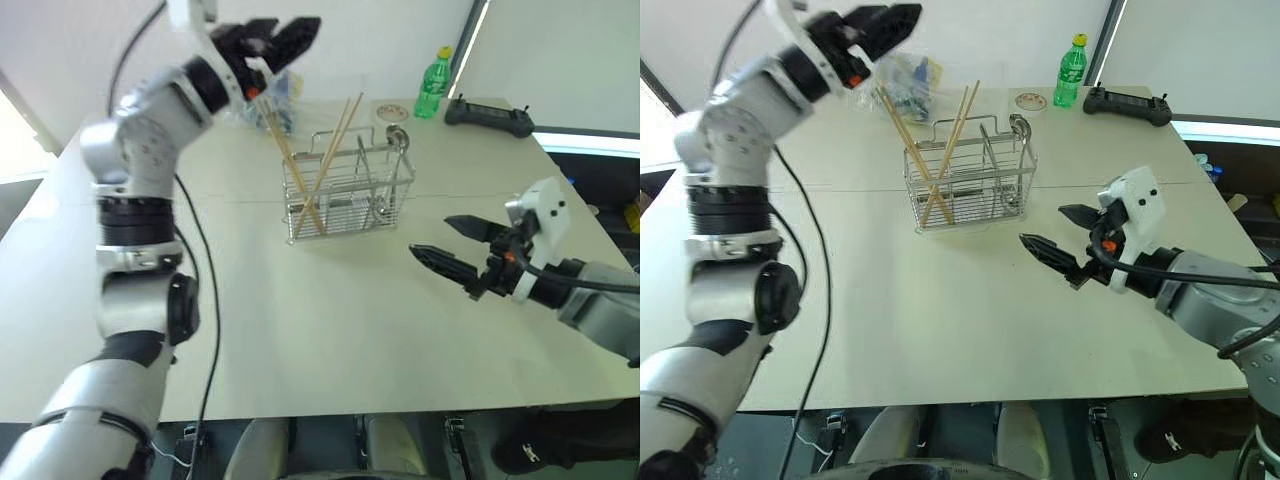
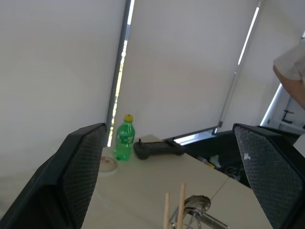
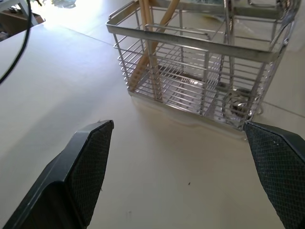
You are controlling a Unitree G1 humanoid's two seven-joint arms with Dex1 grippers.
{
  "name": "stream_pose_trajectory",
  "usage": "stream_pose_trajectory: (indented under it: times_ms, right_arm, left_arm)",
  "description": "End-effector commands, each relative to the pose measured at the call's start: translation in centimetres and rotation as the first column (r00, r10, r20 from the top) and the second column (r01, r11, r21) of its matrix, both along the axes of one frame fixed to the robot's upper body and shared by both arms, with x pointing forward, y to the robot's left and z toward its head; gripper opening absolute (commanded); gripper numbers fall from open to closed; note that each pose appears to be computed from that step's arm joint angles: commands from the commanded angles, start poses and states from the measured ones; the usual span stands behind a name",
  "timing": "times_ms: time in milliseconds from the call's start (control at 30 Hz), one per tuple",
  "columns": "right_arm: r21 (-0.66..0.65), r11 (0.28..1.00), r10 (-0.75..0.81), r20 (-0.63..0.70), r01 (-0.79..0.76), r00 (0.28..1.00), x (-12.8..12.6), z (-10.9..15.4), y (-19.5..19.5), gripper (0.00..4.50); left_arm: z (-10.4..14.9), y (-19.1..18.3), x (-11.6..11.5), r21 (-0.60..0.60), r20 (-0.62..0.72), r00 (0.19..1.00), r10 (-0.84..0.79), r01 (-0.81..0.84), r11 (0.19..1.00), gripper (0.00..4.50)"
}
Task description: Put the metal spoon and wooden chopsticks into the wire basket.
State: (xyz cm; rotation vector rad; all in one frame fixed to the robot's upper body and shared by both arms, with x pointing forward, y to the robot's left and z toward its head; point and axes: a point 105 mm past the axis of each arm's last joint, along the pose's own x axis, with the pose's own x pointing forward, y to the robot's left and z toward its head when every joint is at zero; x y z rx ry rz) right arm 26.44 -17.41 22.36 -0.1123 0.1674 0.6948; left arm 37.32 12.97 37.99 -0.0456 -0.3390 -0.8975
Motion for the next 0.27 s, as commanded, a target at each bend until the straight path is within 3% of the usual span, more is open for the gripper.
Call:
stream_pose_trajectory:
  times_ms: [33,167,267]
  right_arm:
    - [-0.023,0.999,-0.038,0.113,0.040,0.993,0.8,3.0,-2.1,4.50]
    - [-0.038,0.996,-0.073,0.154,0.080,0.985,1.9,4.2,-3.8,4.50]
    - [-0.042,0.996,-0.071,0.166,0.079,0.984,2.6,4.4,-4.1,4.50]
  left_arm:
    - [0.3,2.6,-2.9,0.263,0.135,0.989,-0.057,0.020,0.965,4.43]
    - [-4.2,5.7,-3.9,0.543,0.075,0.995,-0.068,0.017,0.839,4.43]
    - [-6.6,6.3,-4.4,0.612,0.006,0.997,-0.071,0.053,0.789,4.43]
